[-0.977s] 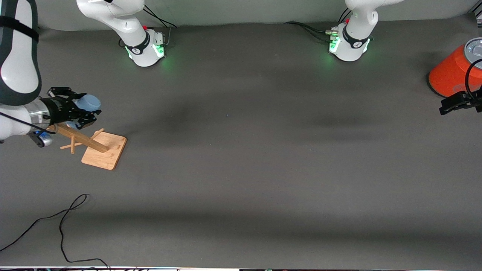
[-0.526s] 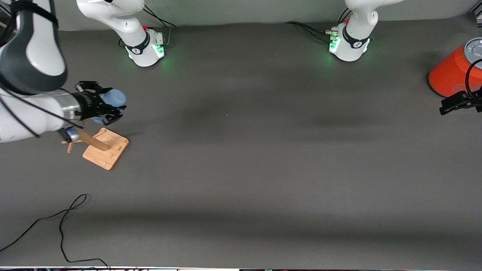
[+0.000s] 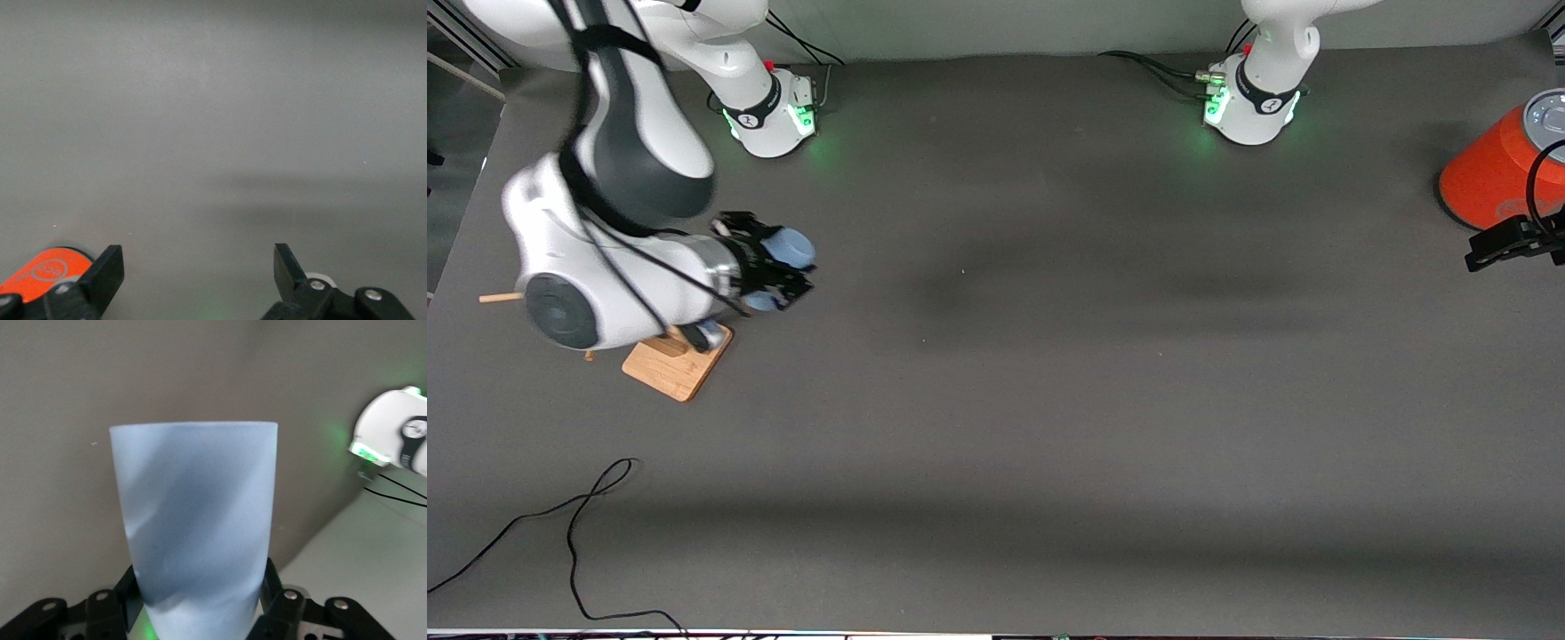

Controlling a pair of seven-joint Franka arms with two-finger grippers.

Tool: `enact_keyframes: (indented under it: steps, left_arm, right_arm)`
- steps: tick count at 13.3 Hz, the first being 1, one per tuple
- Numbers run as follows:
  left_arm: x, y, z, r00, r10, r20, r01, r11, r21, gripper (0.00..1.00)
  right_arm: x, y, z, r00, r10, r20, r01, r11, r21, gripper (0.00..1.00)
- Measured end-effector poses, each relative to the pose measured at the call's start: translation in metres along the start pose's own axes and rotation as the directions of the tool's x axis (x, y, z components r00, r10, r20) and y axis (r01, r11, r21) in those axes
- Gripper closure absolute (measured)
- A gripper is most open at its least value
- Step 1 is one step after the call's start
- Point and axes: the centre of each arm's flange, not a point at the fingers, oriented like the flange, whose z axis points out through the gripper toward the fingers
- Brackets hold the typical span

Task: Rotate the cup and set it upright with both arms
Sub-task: 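Carry the blue cup to the table middle with the right gripper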

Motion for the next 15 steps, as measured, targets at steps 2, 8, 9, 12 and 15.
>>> enact_keyframes:
  steps: [2,8,9,12,15]
  left_arm:
    - [0.001,-0.003,0.002,1.000,-0.004,0.003,0.004,1.000,-0.001,0.00]
    - [0.004,-0.010,0.010,1.000,-0.016,0.017,0.016,1.000,-0.004,0.00]
    - [0.005,-0.011,0.013,1.000,-0.017,0.022,0.017,1.000,-0.005,0.00]
    - [0.011,-0.012,0.026,0.999,-0.017,0.047,0.017,1.000,-0.009,0.00]
    - [0.020,-0.012,0.050,0.996,-0.014,0.091,0.015,1.000,-0.015,0.00]
  right_arm:
    - [-0.022,-0.031,0.024,0.997,-0.043,-0.066,0.044,0.999,0.015,0.30]
    - [-0.102,-0.122,0.121,0.890,-0.277,-0.362,0.287,0.958,-0.026,0.30]
    - [-0.118,-0.135,0.145,0.843,-0.347,-0.411,0.351,0.934,-0.069,0.30]
    - [-0.167,-0.161,0.206,0.693,-0.538,-0.480,0.536,0.830,-0.156,0.30]
    - [-0.203,-0.174,0.256,0.565,-0.649,-0.510,0.650,0.731,-0.209,0.30]
